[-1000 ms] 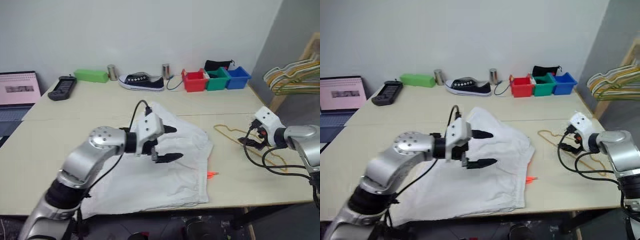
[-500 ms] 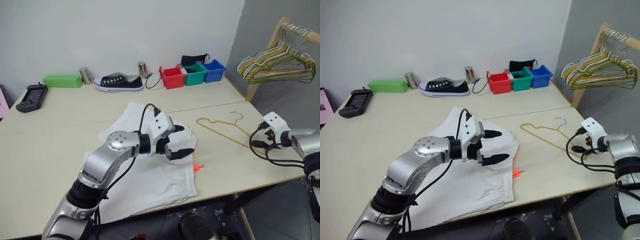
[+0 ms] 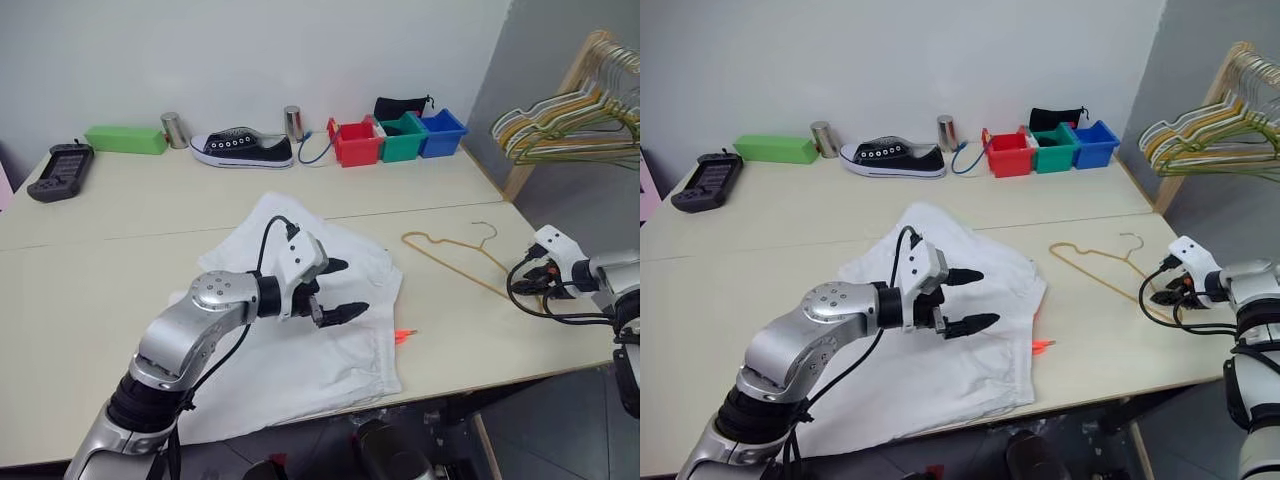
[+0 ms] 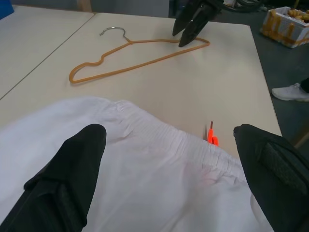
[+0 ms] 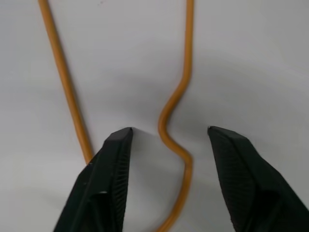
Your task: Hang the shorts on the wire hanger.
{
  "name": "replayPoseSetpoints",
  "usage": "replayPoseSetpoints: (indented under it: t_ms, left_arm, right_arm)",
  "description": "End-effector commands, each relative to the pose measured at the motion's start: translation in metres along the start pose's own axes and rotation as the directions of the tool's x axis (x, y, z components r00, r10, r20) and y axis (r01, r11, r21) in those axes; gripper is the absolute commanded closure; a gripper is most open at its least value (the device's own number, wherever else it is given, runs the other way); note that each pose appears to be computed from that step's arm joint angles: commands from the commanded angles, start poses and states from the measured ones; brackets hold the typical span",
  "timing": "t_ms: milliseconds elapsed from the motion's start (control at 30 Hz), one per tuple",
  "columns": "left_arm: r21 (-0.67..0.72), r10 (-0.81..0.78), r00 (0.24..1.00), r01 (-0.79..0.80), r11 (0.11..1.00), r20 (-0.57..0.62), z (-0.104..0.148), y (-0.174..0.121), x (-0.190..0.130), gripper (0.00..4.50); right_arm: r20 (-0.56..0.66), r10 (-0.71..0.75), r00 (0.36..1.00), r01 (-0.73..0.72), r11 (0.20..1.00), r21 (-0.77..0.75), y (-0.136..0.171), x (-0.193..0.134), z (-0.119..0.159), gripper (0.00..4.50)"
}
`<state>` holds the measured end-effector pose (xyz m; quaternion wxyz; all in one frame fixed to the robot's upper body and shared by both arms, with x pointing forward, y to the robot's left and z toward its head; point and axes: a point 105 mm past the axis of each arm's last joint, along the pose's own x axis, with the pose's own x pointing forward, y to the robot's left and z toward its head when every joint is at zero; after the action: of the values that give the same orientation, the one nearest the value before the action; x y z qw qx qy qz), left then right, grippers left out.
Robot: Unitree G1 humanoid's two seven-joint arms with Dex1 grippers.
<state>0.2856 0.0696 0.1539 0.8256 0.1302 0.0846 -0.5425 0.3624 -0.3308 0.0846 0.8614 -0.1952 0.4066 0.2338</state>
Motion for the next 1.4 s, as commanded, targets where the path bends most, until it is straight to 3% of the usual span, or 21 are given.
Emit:
replayPoseSetpoints:
  t_ms: [33, 233, 367, 433, 600, 767, 933, 1033, 1100, 1300, 1400]
  left_arm:
    - [0.042, 0.051, 0.998, -0.053, 0.998, 0.048, 0.015, 0.009, -0.007, 0.0]
    - [0.035, 0.067, 0.996, -0.069, 0.997, 0.058, 0.016, 0.013, -0.008, 0.0]
    - [0.017, 0.1, 0.993, -0.102, 0.995, 0.068, 0.014, 0.021, -0.009, 0.0]
    - [0.011, 0.124, 0.99, -0.125, 0.992, 0.068, 0.012, 0.025, -0.01, 0.0]
    - [0.0, 0.184, 0.98, -0.184, 0.983, 0.073, 0.014, 0.043, -0.02, 0.0]
    - [-0.049, 0.208, 0.967, -0.203, 0.978, 0.145, 0.037, 0.077, -0.041, 0.0]
    - [-0.082, 0.194, 0.957, -0.18, 0.98, 0.214, 0.059, 0.101, -0.048, 0.0]
    - [-0.082, 0.118, 0.966, -0.102, 0.991, 0.229, 0.065, 0.103, -0.05, 0.0]
    - [-0.056, 0.069, 0.975, -0.059, 0.997, 0.21, 0.063, 0.102, -0.046, 0.0]
    - [-0.02, -0.004, 0.985, 0.007, 1.0, 0.172, 0.054, 0.098, -0.023, 0.0]
    - [-0.003, -0.029, 0.986, 0.03, 1.0, 0.163, 0.052, 0.095, -0.014, 0.0]
  right_arm:
    - [-0.065, 0.039, 0.997, -0.038, 0.999, 0.01, 0.009, 0.009, -0.016, 2.99]
    - [-0.075, 0.06, 0.995, -0.062, 0.998, -0.027, 0.009, 0.0, -0.021, 4.48]
    - [-0.034, 0.016, 0.999, -0.018, 0.997, -0.076, 0.003, -0.01, -0.011, 4.48]
    - [0.015, -0.049, 0.999, 0.051, 0.984, -0.169, -0.001, -0.019, 0.005, 4.48]
    - [0.242, -0.163, 0.957, 0.244, 0.901, -0.358, 0.01, -0.046, 0.073, 4.48]
    - [0.435, -0.201, 0.878, 0.42, 0.758, -0.499, 0.031, -0.068, 0.13, 4.48]
    - [0.553, -0.249, 0.796, 0.599, 0.457, -0.658, 0.033, -0.082, 0.148, 4.48]
    - [0.639, -0.196, 0.744, 0.668, 0.219, -0.711, 0.046, -0.092, 0.168, 4.48]
    - [0.689, -0.124, 0.714, 0.7, 0.112, -0.706, 0.06, -0.096, 0.182, 4.48]
    - [0.761, 0.064, 0.645, 0.764, -0.038, -0.644, 0.099, -0.103, 0.212, 4.48]
    - [0.768, 0.141, 0.625, 0.78, -0.072, -0.622, 0.122, -0.103, 0.221, 4.48]
